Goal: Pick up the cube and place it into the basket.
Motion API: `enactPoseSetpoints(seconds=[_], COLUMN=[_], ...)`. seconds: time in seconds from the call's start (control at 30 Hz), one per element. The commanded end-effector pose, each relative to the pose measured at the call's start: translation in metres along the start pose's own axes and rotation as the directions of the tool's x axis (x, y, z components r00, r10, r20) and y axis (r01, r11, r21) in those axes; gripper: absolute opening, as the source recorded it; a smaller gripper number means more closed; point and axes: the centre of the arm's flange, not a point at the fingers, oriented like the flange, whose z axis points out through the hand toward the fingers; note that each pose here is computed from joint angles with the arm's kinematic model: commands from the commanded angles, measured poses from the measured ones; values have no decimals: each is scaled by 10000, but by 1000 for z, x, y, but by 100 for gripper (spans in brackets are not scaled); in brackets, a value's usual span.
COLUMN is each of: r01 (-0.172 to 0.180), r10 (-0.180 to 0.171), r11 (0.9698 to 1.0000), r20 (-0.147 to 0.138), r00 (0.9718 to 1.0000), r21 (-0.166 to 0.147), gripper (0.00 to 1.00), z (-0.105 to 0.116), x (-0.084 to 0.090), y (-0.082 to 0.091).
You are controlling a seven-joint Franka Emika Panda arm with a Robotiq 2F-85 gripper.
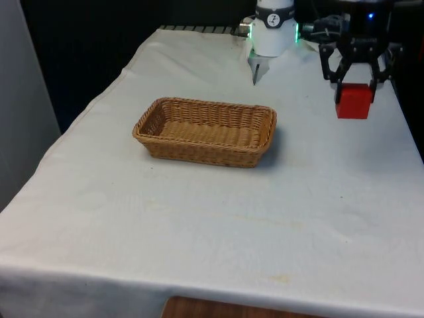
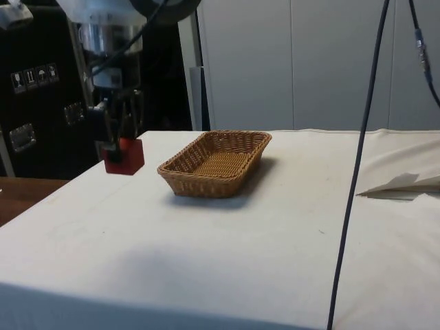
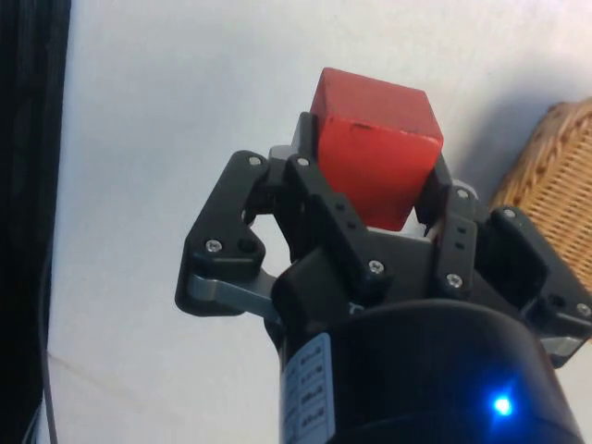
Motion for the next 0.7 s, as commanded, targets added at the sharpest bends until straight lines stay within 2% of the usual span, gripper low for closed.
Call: enactPoseSetpoints(seconds=[0.0, 0.17, 0.37, 0.4, 0.43, 0.67], r01=[-7, -41, -108, -105, -126, -196], r10=[7, 41, 105, 102, 122, 190], r11=[10000, 10000, 9997, 9997, 9996, 9991], r20=[-30, -86, -153, -140, -163, -154], r00=[10000, 10000, 9998, 9998, 9998, 9997], r21=[19, -49, -215, -222, -255, -385], gripper=[2, 2, 2, 2, 2, 2], z=[-4, -11, -21, -18, -22, -26], x=[-1, -3, -9, -7, -10, -18], y=[3, 10, 27, 24, 32, 46])
